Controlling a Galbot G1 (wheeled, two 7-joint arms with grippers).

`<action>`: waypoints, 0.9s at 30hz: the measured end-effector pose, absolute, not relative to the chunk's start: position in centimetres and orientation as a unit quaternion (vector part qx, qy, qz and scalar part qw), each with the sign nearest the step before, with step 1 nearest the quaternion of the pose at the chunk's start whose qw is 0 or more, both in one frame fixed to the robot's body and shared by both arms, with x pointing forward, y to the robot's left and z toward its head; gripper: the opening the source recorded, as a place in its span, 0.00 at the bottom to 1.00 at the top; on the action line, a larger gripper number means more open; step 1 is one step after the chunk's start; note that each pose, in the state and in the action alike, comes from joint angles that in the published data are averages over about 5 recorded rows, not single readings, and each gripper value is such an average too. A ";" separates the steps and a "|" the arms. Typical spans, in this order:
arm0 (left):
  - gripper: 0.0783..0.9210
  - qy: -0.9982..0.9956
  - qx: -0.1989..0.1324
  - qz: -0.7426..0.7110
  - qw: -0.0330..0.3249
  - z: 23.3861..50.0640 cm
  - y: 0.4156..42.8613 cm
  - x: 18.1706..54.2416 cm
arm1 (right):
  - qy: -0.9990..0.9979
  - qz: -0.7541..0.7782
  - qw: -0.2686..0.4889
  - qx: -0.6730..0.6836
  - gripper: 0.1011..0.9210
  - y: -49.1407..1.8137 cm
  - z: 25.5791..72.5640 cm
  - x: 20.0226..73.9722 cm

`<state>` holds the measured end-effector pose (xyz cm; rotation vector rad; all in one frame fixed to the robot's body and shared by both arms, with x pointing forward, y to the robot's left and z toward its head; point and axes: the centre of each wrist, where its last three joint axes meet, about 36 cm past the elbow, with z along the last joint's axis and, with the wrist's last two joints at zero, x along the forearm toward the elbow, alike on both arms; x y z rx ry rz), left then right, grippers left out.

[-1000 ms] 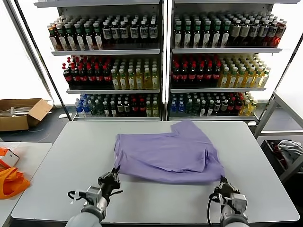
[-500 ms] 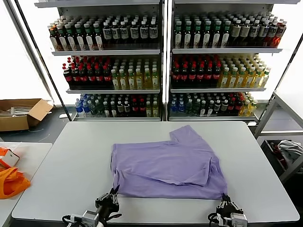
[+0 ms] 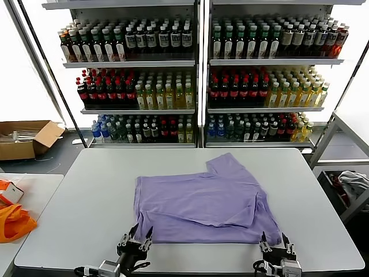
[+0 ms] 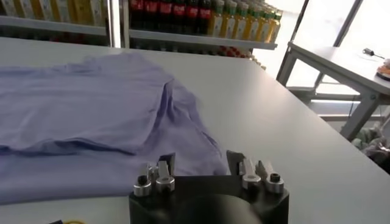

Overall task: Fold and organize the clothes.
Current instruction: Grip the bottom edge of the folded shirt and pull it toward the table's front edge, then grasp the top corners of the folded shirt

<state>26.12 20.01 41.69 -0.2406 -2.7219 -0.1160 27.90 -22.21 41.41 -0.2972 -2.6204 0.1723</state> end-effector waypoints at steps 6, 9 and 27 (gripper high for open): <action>0.82 -0.976 -0.089 -0.048 0.195 41.5 20.3 27.8 | -0.962 0.068 0.237 -0.115 0.88 -22.3 40.9 31.2; 0.87 -0.976 -0.090 -0.050 0.193 41.4 20.5 28.8 | -0.963 0.069 0.233 -0.118 0.88 -22.2 40.6 33.0; 0.88 -0.976 -0.091 -0.054 0.191 40.7 21.6 36.6 | -0.977 0.050 0.175 -0.112 0.88 -21.3 43.2 44.4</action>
